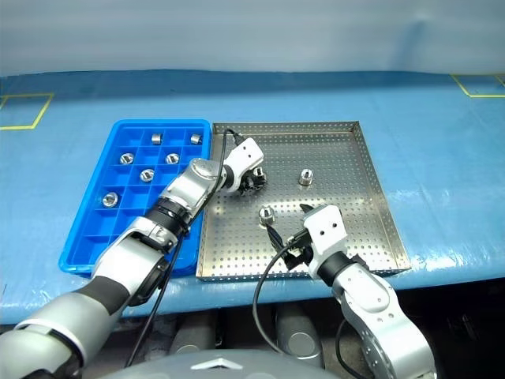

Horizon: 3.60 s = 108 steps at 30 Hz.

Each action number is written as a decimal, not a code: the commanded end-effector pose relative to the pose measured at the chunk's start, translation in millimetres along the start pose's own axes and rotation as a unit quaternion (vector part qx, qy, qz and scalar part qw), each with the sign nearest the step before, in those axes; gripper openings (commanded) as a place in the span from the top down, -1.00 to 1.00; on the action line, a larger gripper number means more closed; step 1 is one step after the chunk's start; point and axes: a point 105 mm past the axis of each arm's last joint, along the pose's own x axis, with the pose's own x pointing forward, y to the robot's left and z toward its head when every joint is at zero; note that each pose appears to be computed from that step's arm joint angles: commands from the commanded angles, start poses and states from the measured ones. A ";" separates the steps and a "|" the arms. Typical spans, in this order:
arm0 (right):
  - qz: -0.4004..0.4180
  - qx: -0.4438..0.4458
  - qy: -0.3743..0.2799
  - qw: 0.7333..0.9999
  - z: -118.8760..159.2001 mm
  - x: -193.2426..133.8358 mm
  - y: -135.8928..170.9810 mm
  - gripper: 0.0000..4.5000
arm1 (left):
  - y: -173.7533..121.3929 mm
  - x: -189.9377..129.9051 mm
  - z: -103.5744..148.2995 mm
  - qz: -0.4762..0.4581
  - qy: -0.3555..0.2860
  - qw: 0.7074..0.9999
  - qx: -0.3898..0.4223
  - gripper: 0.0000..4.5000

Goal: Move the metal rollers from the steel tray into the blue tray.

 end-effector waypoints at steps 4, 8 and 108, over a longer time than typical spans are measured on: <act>0.003 -0.010 -0.024 1.000 10.9 1.5 0.5 -1.00 | 20.2 -28.8 39.0 0.036 -0.093 0.995 -0.020 0.17; 0.013 -0.008 -0.020 1.000 9.2 4.1 3.4 -1.00 | 33.7 -63.9 55.7 0.080 -0.159 0.983 -0.048 0.17; 0.250 -0.019 -0.064 0.966 26.9 66.9 79.4 -1.00 | 2.0 -227.9 -103.0 0.389 0.010 0.879 -0.274 -0.88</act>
